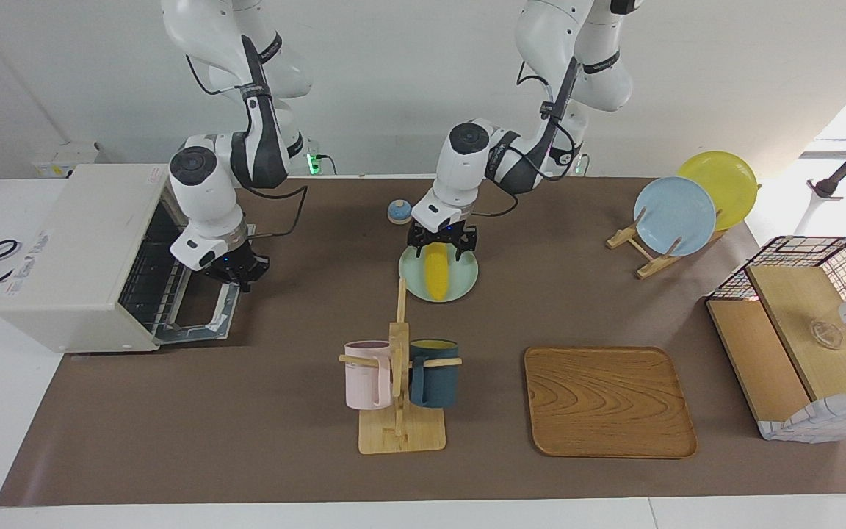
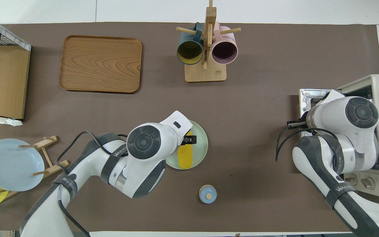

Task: Put corn in oven
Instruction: 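Release the corn and withdraw the left gripper while the right gripper lowers the door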

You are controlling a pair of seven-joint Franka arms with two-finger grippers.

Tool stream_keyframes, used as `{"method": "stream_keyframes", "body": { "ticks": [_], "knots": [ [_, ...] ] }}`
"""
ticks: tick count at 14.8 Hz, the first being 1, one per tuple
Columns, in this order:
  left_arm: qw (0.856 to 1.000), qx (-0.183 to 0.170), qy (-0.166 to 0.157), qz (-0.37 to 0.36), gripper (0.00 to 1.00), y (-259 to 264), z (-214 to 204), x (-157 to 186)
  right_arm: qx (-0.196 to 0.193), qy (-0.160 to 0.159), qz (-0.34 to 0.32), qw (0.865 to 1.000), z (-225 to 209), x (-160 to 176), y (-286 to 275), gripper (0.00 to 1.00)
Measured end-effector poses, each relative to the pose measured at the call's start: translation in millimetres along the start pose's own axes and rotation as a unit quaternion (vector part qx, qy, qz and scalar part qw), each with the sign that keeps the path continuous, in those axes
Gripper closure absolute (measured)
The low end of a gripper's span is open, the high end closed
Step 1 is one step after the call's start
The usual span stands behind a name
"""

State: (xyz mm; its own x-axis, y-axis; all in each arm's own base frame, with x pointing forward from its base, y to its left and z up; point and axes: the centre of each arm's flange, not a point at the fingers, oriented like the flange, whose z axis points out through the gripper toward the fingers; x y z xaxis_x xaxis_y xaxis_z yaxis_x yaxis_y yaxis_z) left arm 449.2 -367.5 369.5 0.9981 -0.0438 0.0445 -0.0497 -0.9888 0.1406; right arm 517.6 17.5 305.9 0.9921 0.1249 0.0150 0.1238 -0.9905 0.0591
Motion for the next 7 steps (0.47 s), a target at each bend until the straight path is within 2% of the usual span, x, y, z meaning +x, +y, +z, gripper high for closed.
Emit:
{"method": "stream_keyframes", "body": {
  "ticks": [4, 7],
  "knots": [
    [1.000, 0.005, -0.005, -0.002, 0.00, -74, -83, 74, -0.001, -0.009, 0.022, 1.000, 10, -1, -8, 0.99],
    [1.000, 0.008, -0.010, 0.010, 0.00, -122, -118, 101, 0.001, -0.006, 0.044, 0.999, 7, 1, -38, 0.99]
  ]
}}
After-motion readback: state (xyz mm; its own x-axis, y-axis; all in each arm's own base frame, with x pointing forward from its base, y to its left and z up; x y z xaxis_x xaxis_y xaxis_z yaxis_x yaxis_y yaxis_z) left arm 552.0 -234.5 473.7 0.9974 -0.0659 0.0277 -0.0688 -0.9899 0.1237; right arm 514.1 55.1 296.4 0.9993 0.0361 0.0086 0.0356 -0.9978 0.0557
